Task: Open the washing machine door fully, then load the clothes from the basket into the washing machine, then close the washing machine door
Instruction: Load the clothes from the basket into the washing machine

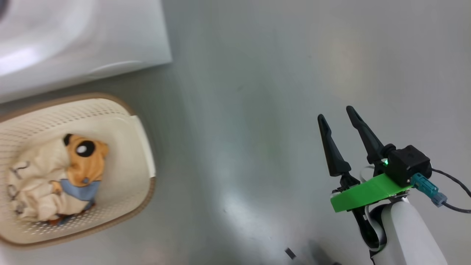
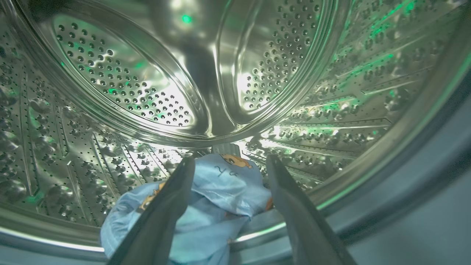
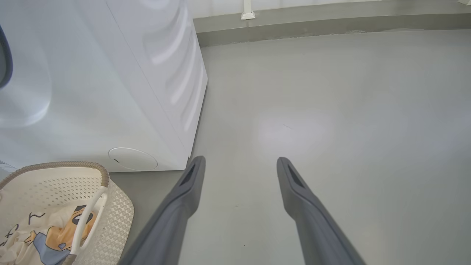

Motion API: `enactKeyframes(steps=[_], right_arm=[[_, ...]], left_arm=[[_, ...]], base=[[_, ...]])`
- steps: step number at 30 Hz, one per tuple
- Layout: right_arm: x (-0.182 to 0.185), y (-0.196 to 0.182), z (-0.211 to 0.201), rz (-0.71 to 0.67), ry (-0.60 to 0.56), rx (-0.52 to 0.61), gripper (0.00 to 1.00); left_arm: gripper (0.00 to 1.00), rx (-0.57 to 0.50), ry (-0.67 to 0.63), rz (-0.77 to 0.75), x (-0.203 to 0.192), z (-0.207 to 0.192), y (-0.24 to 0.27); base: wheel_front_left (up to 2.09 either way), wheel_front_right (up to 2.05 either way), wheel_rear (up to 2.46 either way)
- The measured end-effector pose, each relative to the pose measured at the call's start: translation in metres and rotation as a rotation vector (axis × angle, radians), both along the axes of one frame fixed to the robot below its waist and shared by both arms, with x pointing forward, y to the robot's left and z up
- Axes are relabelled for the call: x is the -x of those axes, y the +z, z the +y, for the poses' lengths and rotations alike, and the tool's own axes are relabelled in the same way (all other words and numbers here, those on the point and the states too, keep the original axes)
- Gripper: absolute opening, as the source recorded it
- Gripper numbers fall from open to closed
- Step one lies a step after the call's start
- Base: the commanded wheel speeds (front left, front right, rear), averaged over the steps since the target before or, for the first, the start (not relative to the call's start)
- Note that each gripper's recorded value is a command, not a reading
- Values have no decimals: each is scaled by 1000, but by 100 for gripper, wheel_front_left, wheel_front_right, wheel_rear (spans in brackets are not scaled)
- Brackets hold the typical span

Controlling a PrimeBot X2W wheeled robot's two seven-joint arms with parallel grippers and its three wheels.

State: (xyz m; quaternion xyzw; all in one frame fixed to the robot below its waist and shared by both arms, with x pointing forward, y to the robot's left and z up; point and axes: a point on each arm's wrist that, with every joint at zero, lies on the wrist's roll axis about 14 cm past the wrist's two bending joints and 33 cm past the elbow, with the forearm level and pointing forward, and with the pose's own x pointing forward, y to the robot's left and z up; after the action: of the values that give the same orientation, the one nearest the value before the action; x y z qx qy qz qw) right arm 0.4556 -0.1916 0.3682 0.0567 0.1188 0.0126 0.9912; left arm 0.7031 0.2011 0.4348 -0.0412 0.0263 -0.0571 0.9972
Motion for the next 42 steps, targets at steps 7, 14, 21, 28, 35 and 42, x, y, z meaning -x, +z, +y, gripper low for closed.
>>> enactKeyframes(steps=[7,14,21,28,35,42], right_arm=[[0,14,16,-29,41,-8,100],[6,36,27,-55,72,-8,100],[9,62,45,-101,124,-9,100],[18,78,59,-126,160,-20,100],[27,95,64,-164,175,-23,100],[35,109,67,-195,182,-31,100]], left_arm=[[100,37,-24,19,61,-7,-5],[100,74,-14,11,127,-10,4],[100,88,37,-25,189,-1,24],[100,69,110,-63,238,14,42],[100,67,155,-93,272,16,56],[100,87,175,-106,291,12,62]], base=[[0,0,0],[0,0,0],[0,0,0],[0,0,0],[0,0,0],[0,0,0]])
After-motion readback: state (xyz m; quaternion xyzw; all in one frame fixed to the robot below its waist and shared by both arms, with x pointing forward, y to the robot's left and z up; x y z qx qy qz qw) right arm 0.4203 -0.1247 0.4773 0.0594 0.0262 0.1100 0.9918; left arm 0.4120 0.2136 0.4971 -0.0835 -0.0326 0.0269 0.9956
